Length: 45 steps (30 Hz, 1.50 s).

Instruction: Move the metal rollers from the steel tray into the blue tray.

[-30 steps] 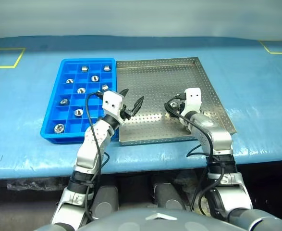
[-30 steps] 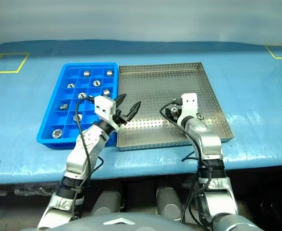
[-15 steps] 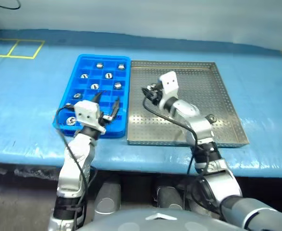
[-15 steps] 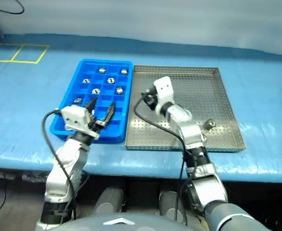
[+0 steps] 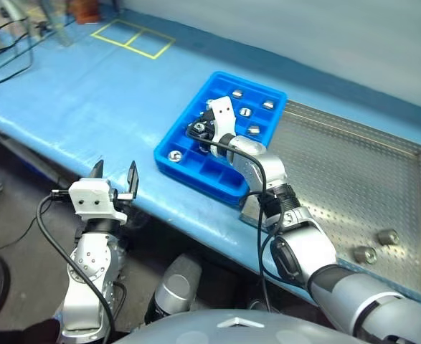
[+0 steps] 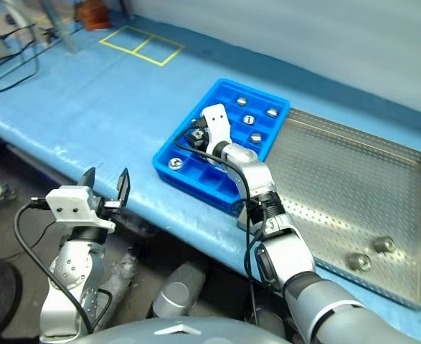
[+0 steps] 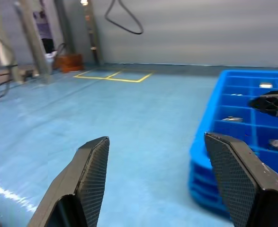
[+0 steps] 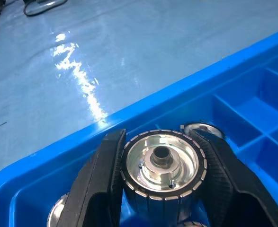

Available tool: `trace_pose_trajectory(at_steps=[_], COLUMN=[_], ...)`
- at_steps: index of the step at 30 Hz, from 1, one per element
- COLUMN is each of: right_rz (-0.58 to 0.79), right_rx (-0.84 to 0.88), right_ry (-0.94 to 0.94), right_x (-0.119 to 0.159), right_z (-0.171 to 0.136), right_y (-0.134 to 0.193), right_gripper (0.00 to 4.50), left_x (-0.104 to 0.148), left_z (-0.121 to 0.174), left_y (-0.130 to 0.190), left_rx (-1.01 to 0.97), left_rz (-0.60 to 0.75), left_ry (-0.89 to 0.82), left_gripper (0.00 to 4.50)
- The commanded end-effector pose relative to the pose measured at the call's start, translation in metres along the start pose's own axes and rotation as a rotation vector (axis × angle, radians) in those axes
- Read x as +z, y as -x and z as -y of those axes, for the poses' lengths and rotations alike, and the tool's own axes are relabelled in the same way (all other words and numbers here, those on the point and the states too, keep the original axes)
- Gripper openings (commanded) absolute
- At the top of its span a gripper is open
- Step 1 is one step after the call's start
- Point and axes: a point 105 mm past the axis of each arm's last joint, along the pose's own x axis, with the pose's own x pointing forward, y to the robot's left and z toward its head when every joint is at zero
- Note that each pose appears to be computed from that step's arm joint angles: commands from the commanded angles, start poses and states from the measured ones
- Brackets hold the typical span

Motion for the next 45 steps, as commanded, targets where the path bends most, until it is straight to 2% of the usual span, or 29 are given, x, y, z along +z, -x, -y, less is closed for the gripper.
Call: trace_pose_trajectory(at_steps=[1,12,19,25,35,36,37,40,45], right_rz=[0.076,0.092,0.093,0.001,-0.027,-0.031,-0.027,0.005,0.082], right_rx=[-0.062,-0.197,-0.203,-0.206,-0.266,-0.265,-0.263,-0.274,-0.335], right_ry=[0.020,0.047,0.055,0.066,0.067,0.066,0.059,0.043,0.057], right_x=[0.020,0.019,0.017,-0.006,-0.013,-0.015,-0.015,-0.011,0.002], right_z=[0.014,0.054,0.056,0.058,0.073,0.073,0.073,0.075,0.087], right_y=[0.003,0.031,0.043,0.046,0.053,0.054,0.055,0.060,0.085], right_gripper=[1.95,1.95,1.95,1.95,1.95,2.51,2.68,3.62,3.62], left_x=[0.019,0.020,0.018,0.016,0.014,0.014,0.014,0.017,0.008], left_z=[0.002,0.017,0.026,0.028,0.028,0.029,0.030,0.038,0.065], left_y=[-0.001,-0.018,-0.028,-0.030,-0.029,-0.029,-0.029,-0.033,-0.043], left_rx=[-0.004,-0.105,-0.161,-0.174,-0.178,-0.180,-0.185,-0.225,-0.368], left_rz=[0.076,0.088,0.088,0.085,0.075,0.074,0.075,0.082,0.053], left_ry=[-0.006,-0.001,-0.001,-0.002,0.000,0.000,0.000,0.018,0.035], left_gripper=[3.50,3.50,3.50,3.50,3.50,3.50,3.50,3.50,3.50])
